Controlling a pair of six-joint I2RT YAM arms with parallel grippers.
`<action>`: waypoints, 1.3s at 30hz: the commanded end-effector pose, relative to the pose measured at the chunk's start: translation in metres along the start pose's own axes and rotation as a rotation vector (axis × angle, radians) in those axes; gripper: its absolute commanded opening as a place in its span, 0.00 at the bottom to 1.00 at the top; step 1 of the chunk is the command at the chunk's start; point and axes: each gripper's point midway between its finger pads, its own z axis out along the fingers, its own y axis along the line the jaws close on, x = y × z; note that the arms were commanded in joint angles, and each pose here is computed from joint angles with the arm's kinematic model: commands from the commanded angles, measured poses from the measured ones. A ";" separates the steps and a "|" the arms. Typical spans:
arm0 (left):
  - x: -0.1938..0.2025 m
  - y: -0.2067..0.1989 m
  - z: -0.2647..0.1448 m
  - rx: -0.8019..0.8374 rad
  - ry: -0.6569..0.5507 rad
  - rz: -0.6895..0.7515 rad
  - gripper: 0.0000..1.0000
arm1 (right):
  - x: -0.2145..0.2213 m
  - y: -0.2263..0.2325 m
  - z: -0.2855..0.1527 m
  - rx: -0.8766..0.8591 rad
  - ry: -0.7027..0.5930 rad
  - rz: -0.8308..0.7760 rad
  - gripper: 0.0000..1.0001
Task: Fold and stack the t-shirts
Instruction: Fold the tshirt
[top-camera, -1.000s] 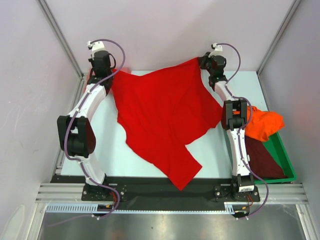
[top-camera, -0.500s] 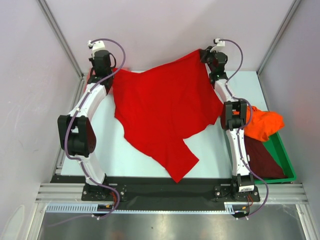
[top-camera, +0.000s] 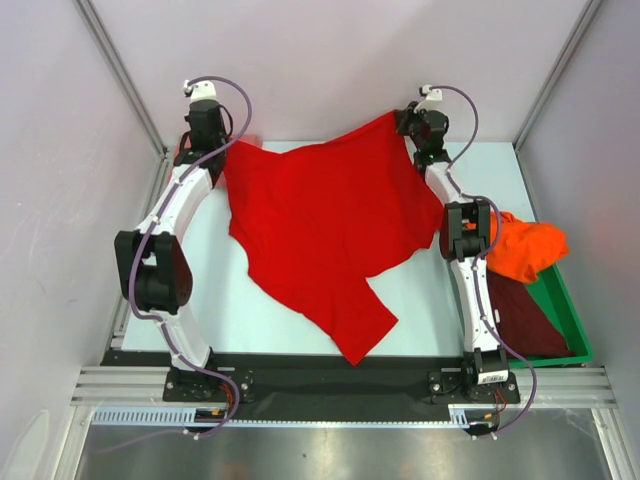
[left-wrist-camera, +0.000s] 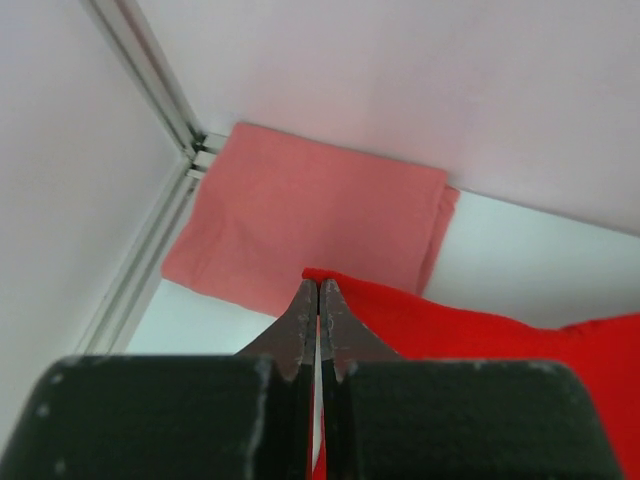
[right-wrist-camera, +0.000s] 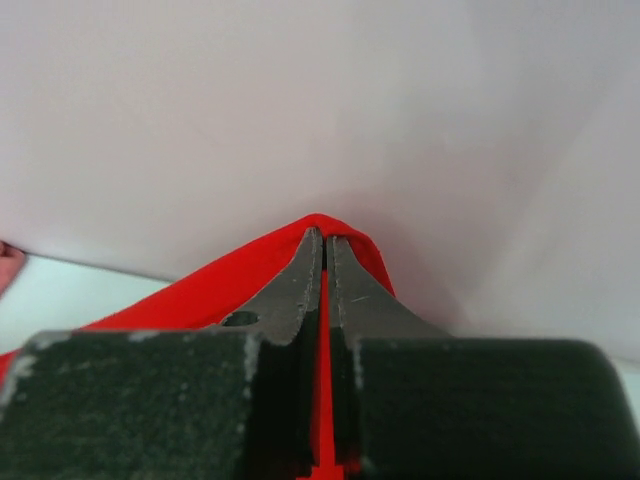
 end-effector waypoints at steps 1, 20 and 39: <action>-0.037 -0.015 -0.023 0.098 -0.021 -0.061 0.00 | -0.047 -0.009 -0.009 0.014 -0.020 -0.024 0.00; 0.049 -0.054 -0.098 0.224 0.237 -0.192 0.00 | -0.044 -0.025 -0.045 0.046 0.211 0.145 0.01; 0.090 -0.058 -0.182 0.422 0.304 -0.378 0.00 | -0.022 -0.037 -0.094 0.079 0.472 0.307 0.00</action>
